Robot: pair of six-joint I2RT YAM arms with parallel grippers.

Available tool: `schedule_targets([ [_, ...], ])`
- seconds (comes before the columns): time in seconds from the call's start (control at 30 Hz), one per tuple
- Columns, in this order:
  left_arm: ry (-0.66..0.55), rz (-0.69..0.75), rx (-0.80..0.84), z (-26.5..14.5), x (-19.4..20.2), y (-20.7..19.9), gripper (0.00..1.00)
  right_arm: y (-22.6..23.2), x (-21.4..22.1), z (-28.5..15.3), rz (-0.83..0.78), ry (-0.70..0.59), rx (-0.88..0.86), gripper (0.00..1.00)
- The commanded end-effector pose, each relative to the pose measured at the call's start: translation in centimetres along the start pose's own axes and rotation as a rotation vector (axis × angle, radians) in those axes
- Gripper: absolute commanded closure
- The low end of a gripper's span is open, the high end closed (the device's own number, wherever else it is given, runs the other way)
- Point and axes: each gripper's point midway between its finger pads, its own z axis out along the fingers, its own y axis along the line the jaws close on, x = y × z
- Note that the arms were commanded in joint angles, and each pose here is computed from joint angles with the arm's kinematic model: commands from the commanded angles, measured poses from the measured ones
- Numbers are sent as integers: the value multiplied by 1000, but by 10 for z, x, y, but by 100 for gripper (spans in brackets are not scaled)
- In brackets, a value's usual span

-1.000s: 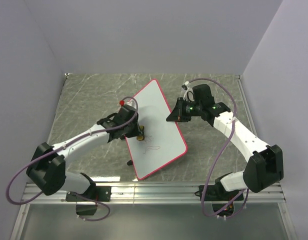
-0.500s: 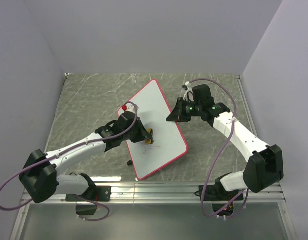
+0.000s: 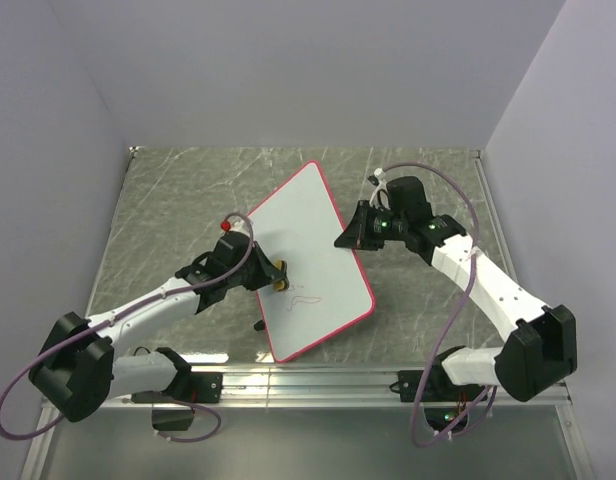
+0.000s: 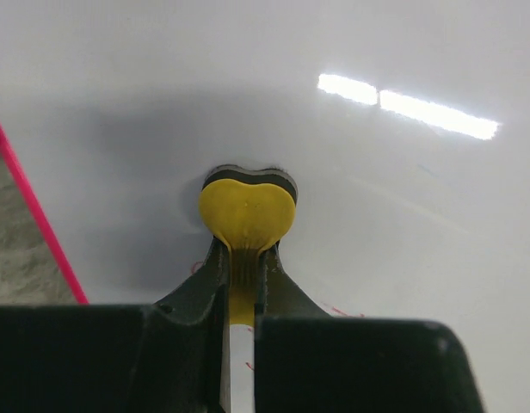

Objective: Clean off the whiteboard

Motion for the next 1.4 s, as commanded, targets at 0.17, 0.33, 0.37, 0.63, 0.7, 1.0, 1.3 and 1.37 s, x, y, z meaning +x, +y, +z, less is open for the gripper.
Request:
schedule_targets([
  [0.17, 132, -28, -305, -16, 54, 98, 100, 38, 31, -10, -79, 63, -122, 100],
  [0.33, 157, -25, -262, -12, 64, 91, 100, 45, 23, -15, -82, 28, -122, 100],
  [0.37, 153, -17, -245, -12, 64, 86, 100, 46, 22, -15, -82, 20, -124, 100],
  [0.63, 175, 65, -65, -18, 72, -14, 100, 43, 26, -5, -24, -34, -96, 100],
  [0.7, 197, 78, -33, -21, 79, -36, 100, 45, 26, -3, -14, -45, -99, 100],
  [1.0, 196, 83, 46, -45, 86, -111, 100, 38, 22, 15, 1, -51, -82, 100],
  [1.3, 172, 41, 166, -58, 84, -156, 100, 34, 23, 27, -7, -24, -82, 100],
  [1.37, 171, 40, 181, -56, 86, -160, 100, 36, 19, 28, -11, -28, -88, 100],
])
